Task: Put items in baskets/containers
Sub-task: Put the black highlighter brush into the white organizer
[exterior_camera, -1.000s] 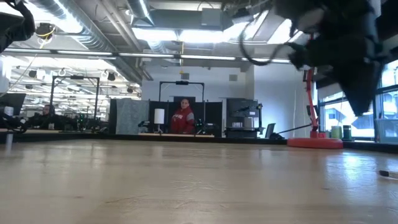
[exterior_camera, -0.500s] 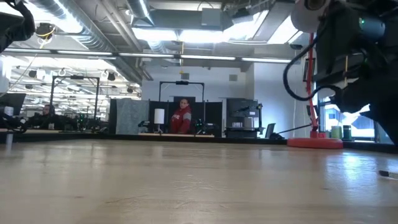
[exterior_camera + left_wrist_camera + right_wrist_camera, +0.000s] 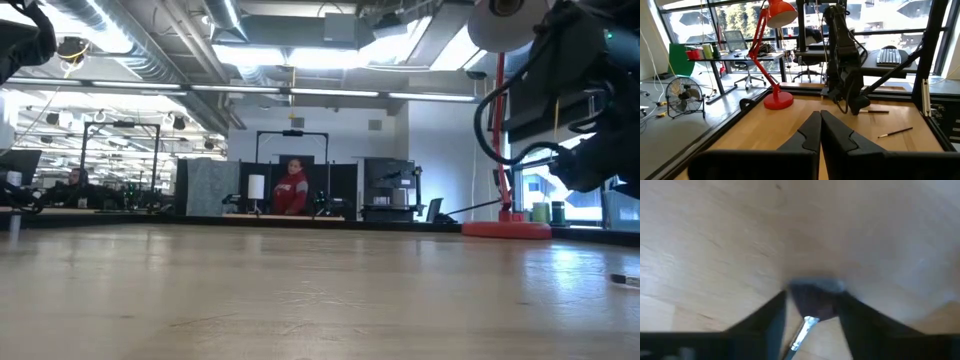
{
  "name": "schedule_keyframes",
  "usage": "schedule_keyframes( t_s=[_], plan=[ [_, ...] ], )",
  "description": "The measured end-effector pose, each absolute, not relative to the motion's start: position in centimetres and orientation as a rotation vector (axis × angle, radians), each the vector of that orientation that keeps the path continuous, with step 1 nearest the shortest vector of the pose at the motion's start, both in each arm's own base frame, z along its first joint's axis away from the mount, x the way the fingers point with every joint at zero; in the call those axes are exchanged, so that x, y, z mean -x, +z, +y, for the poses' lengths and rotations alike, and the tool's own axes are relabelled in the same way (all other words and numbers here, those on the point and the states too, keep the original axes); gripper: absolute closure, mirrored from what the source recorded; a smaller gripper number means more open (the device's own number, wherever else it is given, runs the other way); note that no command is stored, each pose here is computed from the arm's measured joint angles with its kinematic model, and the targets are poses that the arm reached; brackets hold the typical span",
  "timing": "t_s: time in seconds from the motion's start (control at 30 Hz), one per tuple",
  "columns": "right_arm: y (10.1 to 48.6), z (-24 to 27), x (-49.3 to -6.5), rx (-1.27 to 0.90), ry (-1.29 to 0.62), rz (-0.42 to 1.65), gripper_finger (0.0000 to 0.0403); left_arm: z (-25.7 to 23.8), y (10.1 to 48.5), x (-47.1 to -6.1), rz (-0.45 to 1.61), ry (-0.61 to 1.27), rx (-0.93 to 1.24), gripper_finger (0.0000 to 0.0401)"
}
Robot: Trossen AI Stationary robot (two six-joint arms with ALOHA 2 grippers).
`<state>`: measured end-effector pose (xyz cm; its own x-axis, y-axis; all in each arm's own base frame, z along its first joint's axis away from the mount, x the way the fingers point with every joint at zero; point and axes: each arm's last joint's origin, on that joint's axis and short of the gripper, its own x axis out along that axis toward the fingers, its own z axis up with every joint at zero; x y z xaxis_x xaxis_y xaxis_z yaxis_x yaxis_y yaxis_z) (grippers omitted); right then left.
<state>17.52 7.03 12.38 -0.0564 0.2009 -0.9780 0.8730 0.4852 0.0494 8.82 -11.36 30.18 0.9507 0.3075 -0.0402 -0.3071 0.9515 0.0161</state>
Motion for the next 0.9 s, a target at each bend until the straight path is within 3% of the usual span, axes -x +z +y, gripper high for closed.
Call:
schedule_keyframes(
  t_s=[0.17,0.2,0.47,0.7,0.9],
  plan=[
    [12.9,7.2,-18.3,-0.962,-0.696,1.519,0.0374,-11.4,30.2,-8.8,0.043,0.312,-0.010,0.0398],
    [13.1,7.3,-18.4,-0.955,-0.698,1.505,0.0387,-11.4,30.2,-8.8,0.042,0.312,-0.010,0.0398],
    [17.6,8.3,-22.5,-0.843,-0.666,1.166,0.0397,-11.3,30.2,-8.8,0.045,0.318,-0.034,0.0399],
    [24.5,9.1,-26.8,-0.559,-0.643,0.580,0.0395,-11.2,30.2,-8.8,0.035,0.364,-0.046,0.0395],
    [27.1,10.6,-32.2,-0.298,-0.457,0.156,0.0398,-11.2,30.3,-8.8,0.043,0.368,-0.101,0.0398]
  ],
)
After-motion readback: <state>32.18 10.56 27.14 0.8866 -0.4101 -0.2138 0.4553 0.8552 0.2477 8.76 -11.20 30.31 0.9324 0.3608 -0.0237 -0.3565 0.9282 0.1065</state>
